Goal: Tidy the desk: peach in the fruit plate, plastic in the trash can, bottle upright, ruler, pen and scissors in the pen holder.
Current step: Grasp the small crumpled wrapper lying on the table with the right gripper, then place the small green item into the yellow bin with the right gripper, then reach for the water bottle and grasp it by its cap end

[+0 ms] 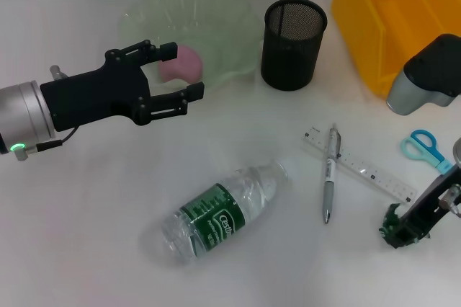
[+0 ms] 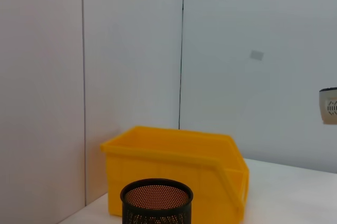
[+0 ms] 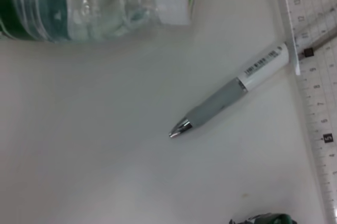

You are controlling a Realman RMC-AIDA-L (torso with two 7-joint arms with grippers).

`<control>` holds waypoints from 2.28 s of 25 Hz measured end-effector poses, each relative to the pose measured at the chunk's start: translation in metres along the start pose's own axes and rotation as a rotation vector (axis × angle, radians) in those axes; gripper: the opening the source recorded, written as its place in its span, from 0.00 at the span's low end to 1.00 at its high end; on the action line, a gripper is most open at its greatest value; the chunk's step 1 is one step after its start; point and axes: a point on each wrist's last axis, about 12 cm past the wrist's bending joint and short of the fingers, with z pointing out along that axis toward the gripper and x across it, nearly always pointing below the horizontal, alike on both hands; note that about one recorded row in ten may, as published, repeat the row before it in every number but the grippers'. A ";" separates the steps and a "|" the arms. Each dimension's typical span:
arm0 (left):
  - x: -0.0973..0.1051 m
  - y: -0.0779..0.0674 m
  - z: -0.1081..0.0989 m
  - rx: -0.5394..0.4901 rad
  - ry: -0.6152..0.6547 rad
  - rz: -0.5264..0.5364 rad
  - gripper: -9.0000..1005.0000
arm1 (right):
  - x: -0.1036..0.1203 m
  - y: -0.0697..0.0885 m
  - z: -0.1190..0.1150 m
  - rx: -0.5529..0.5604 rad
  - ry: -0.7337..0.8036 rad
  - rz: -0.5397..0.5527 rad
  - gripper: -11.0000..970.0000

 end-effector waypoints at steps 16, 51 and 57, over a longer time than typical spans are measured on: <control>0.001 0.000 0.001 -0.006 -0.002 0.001 0.82 | 0.001 -0.018 -0.067 0.022 -0.276 0.032 0.26; 0.000 -0.006 0.006 0.039 -0.027 -0.013 0.81 | -0.062 -0.109 -0.083 0.380 -0.775 0.178 0.59; -0.004 -0.010 0.000 0.079 -0.058 -0.040 0.81 | -0.009 -0.071 -0.081 0.132 -1.004 -0.005 0.87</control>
